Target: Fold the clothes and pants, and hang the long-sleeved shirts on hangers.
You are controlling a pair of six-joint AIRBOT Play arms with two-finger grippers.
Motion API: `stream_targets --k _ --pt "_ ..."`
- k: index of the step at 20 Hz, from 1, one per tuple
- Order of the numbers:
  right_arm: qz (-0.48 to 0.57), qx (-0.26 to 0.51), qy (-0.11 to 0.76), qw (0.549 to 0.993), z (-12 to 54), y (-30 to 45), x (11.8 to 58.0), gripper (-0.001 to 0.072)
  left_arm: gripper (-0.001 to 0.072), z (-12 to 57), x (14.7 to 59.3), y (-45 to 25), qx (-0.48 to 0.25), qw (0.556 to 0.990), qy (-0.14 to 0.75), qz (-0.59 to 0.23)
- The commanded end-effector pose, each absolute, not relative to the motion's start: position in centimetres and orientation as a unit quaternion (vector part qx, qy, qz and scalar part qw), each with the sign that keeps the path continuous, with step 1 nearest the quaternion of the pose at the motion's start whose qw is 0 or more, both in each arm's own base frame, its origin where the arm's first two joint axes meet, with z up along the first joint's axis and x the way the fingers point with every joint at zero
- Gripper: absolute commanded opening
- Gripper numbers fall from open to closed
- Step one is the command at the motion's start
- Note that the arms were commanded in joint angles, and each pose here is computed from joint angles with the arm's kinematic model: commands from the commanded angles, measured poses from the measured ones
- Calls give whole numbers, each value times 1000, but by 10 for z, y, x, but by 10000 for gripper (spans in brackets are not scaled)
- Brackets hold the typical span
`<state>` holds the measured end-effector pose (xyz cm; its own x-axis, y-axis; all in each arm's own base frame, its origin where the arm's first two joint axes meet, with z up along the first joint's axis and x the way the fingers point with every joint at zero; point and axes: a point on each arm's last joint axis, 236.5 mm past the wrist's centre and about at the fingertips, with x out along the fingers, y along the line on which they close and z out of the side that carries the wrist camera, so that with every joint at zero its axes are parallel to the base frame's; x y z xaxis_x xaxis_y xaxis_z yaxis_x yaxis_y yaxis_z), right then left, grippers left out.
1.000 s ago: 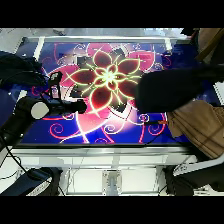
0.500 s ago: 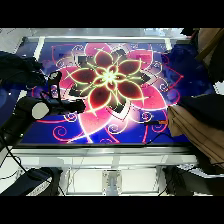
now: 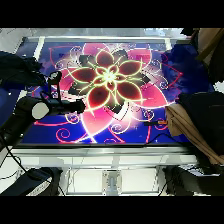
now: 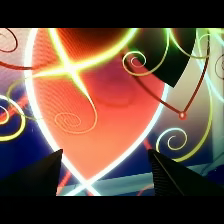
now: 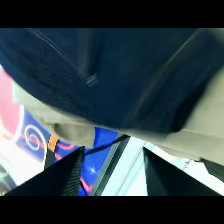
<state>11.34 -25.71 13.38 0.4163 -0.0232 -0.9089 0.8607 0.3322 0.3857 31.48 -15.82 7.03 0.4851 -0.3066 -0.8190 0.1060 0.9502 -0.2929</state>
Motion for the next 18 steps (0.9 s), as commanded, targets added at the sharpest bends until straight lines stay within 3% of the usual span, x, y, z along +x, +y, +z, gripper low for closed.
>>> stream_targets --k 1,3,5,7,11,18 --pt "-368 444 390 717 179 -279 113 445 615 70 315 -159 -103 855 493 -121" --pt "-352 440 274 779 240 -295 155 444 615 71 315 -159 -103 856 493 -121" --pt "-169 446 163 864 318 -252 234 444 616 71 315 -159 -103 856 493 -121" --pt "-9 412 143 900 358 -187 279 444 616 70 315 -159 -104 855 493 -121" --pt "142 341 236 899 345 -72 328 444 616 70 315 -158 -103 855 493 -121" --pt "190 189 409 872 271 27 336 444 616 70 315 -159 -103 855 493 -121"
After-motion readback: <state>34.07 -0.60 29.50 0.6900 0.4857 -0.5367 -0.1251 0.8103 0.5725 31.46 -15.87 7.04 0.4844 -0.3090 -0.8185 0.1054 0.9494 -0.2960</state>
